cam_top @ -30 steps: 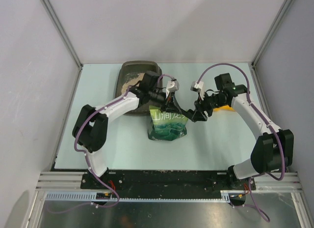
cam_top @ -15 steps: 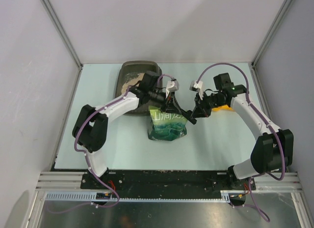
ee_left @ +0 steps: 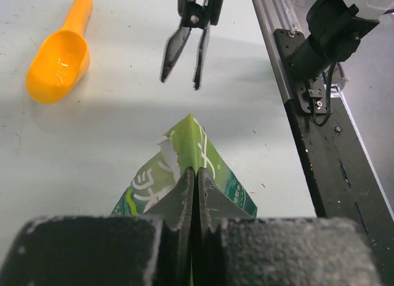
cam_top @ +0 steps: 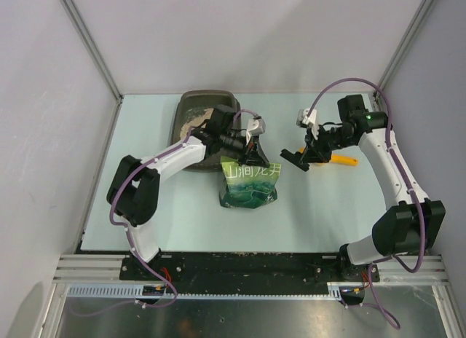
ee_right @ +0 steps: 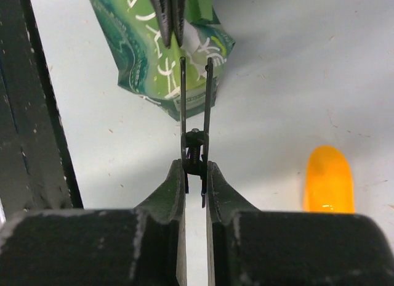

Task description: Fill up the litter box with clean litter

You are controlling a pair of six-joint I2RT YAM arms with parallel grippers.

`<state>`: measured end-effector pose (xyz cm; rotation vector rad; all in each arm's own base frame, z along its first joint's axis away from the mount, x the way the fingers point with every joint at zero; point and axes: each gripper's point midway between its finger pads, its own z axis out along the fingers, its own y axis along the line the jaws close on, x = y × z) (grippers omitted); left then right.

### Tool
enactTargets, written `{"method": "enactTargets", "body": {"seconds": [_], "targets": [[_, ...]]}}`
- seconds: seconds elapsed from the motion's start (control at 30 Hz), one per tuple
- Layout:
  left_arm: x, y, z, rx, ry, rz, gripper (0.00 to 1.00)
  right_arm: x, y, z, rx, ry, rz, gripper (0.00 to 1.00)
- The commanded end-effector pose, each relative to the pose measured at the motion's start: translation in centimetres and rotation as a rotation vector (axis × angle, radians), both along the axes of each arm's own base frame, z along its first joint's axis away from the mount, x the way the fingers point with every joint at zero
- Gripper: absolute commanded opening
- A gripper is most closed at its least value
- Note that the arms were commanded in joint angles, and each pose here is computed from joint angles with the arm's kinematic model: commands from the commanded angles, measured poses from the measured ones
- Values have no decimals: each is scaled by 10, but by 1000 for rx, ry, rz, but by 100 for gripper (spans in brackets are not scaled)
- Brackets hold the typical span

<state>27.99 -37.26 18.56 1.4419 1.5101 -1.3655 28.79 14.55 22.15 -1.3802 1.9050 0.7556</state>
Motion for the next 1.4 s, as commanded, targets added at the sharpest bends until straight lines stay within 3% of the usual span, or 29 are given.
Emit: {"method": "enactTargets", "body": {"seconds": [0.0,0.2,0.53,0.93,1.1,1.37], "targets": [[-4,-4,22,-43,-61,-21,2,-20,-7,3,-95,-60,140,0],[-8,-5,24,-47,-82,-27,0,-24,-4,-6,-154,-58,217,0],[-8,-5,24,-49,-81,-30,0,0,-4,-5,-169,-112,166,0],[-8,-5,25,-49,-81,-29,1,-1,10,-24,-187,-60,215,0],[-3,1,27,-42,-92,3,26,1,18,-23,-201,-87,238,0],[3,44,26,-36,-57,85,31,4,30,-20,-248,-144,293,0]]}}
